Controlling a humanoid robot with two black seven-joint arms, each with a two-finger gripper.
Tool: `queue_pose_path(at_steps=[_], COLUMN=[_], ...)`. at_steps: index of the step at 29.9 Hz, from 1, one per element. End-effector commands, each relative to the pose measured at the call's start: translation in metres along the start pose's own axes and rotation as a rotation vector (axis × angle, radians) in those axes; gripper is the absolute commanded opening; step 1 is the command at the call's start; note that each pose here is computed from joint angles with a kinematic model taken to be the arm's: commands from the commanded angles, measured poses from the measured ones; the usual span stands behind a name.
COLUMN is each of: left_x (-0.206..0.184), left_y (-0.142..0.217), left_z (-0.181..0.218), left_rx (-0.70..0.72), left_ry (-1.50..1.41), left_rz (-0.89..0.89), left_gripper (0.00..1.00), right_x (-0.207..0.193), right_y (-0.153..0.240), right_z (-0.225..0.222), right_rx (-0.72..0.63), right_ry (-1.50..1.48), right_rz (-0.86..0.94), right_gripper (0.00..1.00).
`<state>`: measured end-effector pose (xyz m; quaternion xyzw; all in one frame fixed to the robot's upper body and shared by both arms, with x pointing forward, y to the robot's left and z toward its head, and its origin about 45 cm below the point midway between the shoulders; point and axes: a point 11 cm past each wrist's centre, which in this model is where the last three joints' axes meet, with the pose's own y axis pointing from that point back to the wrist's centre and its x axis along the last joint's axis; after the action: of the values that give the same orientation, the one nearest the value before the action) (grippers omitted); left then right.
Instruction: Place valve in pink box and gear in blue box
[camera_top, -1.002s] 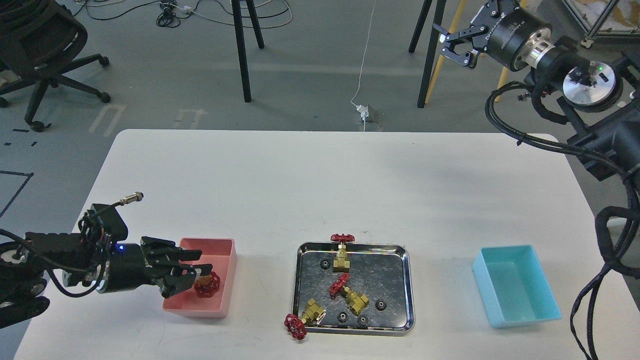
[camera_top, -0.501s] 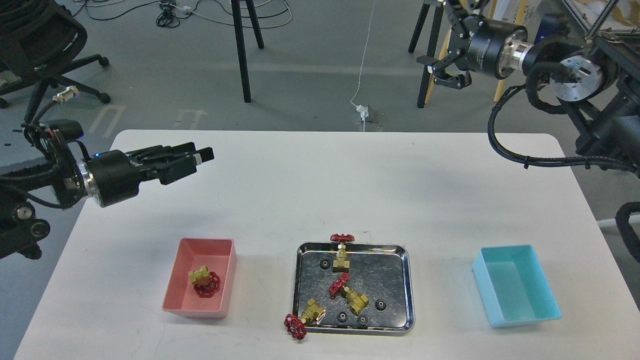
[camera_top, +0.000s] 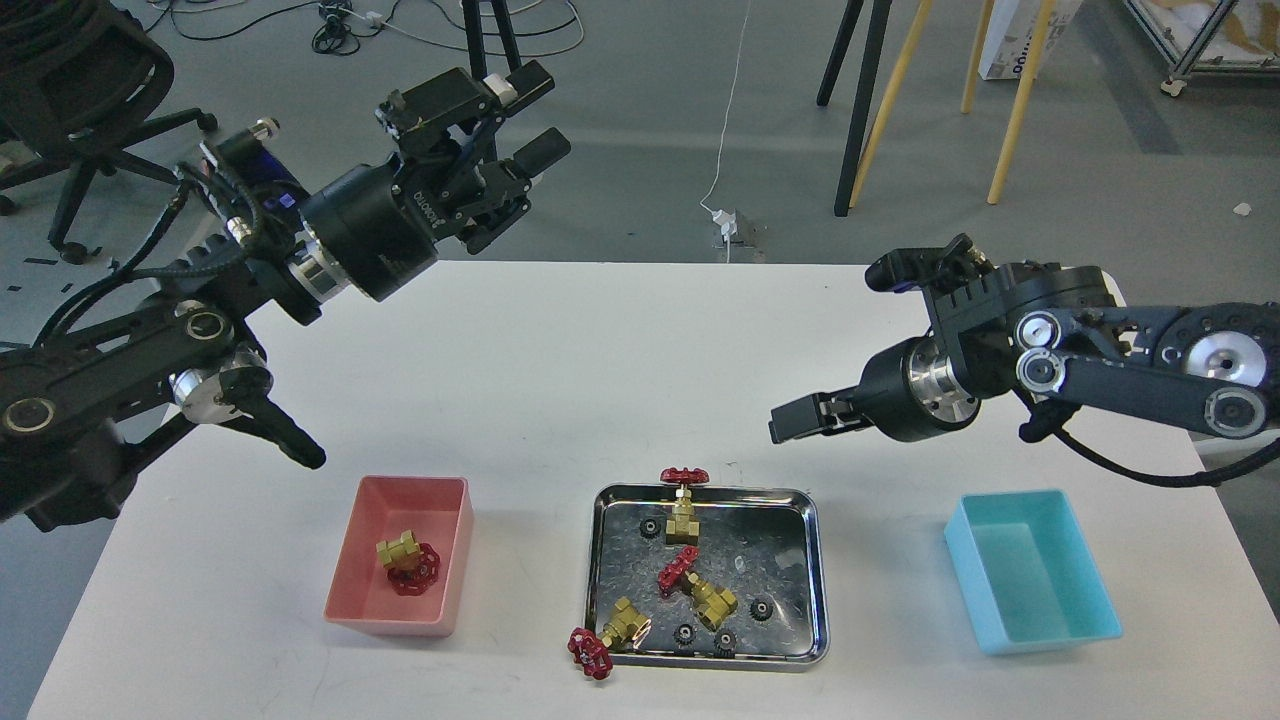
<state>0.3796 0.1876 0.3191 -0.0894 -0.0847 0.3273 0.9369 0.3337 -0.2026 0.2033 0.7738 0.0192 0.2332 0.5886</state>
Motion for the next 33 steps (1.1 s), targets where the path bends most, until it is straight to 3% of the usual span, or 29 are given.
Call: queue_pose_path(at_steps=[1, 9, 12, 14, 33], left_x=[-0.005, -0.012, -0.011, -0.011, -0.013], left_y=[-0.005, -0.005, -0.001, 0.003, 0.007], left_z=[-0.003, -0.011, -0.015, -0.019, -0.028], left_rx=[-0.02, -0.018, -0.007, 0.001, 0.014], left_ry=[0.027, 0.053, 0.056, 0.063, 0.079], left_rz=[0.005, 0.01, 0.019, 0.025, 0.035], left_gripper=[0.7, 0.7, 0.7, 0.7, 0.72], right_x=[-0.014, -0.028, -0.032, -0.033, -0.053], right_y=[-0.001, -0.027, -0.03, -0.033, -0.068], right_z=[-0.003, -0.066, -0.069, -0.068, -0.08], right_rx=[-0.045, 0.021, 0.013, 0.002, -0.036], right_ry=[0.14, 0.404, 0.448, 0.477, 0.599], right_rz=[-0.036, -0.09, -0.097, -0.096, -0.184], right_gripper=[1.0, 0.93, 0.63, 0.54, 0.55])
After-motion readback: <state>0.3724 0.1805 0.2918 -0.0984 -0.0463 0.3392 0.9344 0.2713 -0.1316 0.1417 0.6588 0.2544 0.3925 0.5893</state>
